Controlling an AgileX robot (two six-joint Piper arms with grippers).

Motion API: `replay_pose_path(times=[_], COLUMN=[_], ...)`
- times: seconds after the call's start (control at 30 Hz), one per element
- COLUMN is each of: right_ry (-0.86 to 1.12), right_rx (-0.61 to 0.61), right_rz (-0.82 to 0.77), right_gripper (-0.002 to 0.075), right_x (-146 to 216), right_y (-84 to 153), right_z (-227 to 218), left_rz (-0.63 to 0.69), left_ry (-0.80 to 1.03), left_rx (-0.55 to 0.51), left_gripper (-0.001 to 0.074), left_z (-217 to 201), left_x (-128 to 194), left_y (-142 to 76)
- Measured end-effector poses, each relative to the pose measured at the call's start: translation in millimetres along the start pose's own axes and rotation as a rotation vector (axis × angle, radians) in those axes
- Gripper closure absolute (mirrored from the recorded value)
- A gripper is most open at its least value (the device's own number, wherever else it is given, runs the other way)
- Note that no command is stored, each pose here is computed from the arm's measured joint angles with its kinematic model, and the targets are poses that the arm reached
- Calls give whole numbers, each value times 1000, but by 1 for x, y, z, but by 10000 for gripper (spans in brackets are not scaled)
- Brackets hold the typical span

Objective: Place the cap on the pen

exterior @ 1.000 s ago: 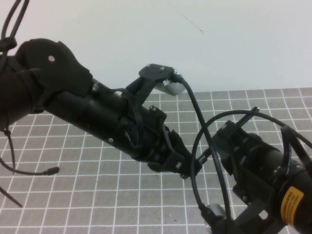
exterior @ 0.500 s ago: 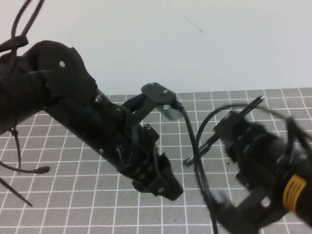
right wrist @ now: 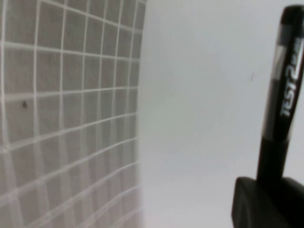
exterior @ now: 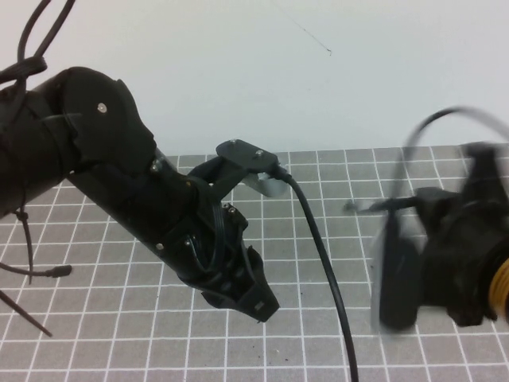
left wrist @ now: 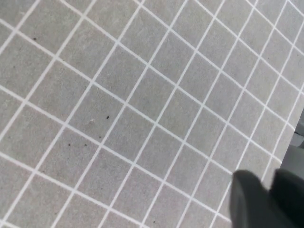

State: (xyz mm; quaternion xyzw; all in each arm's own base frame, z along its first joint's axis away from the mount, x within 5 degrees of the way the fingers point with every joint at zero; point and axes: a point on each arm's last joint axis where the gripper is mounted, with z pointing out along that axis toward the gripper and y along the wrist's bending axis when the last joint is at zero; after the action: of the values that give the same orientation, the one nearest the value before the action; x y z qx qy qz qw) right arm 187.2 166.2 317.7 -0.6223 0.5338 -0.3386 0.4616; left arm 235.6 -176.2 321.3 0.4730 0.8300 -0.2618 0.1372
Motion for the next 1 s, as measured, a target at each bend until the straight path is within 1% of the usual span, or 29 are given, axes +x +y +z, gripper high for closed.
replay_pose_path(times=[0.03,0.1,0.2,0.27,0.3,0.37,0.47,0.57,0.63,0.67,0.7,0.8,0.87,0.93,1.0], right_ry=[28,94,165,181,181,197,271,341,369,390,399,442,467,490,504], right_rx=[-5,-10,-17,-46,-66,-107,-156,-207,-244,-267,-282,-331,-363,-381,-385], right_rz=[123,444,866,1136,1232,1352,1460,1519,1524,1549,1543,1560,1540,1521,1514], right_gripper=[662,662,662,662,662,662,662,662,662,719,662,656,643,616,568], right_x=[4,15,29,33,34,34,33,28,24,21,20,15,12,11,11], right_y=[0,0,3,15,22,37,63,82,93,101,105,121,132,140,144], right_z=[1,5,11,15,17,22,32,44,52,59,60,70,76,80,82], left_rz=[-2,-19,-39,-54,-59,-74,-77,-77,-79,-80,-81,-83,-85,-84,-83], left_ry=[0,-9,-39,-58,-67,-72,-66,-52,-43,-42,-38,-38,-39,-42,-43], left_rx=[0,-1,-8,-21,-22,-22,-18,-4,9,14,20,28,32,36,37], left_gripper=[664,705,727,732,733,734,735,735,735,735,735,735,735,735,735], left_z=[0,0,-1,-2,-3,-4,-4,-4,-4,-4,-4,-4,-4,-4,-4], left_x=[0,-1,-3,-5,-5,-5,-5,-4,-3,-3,-2,-2,-3,-3,-3], left_y=[0,0,0,0,0,-1,-1,-2,-4,-4,-5,-5,-6,-6,-6])
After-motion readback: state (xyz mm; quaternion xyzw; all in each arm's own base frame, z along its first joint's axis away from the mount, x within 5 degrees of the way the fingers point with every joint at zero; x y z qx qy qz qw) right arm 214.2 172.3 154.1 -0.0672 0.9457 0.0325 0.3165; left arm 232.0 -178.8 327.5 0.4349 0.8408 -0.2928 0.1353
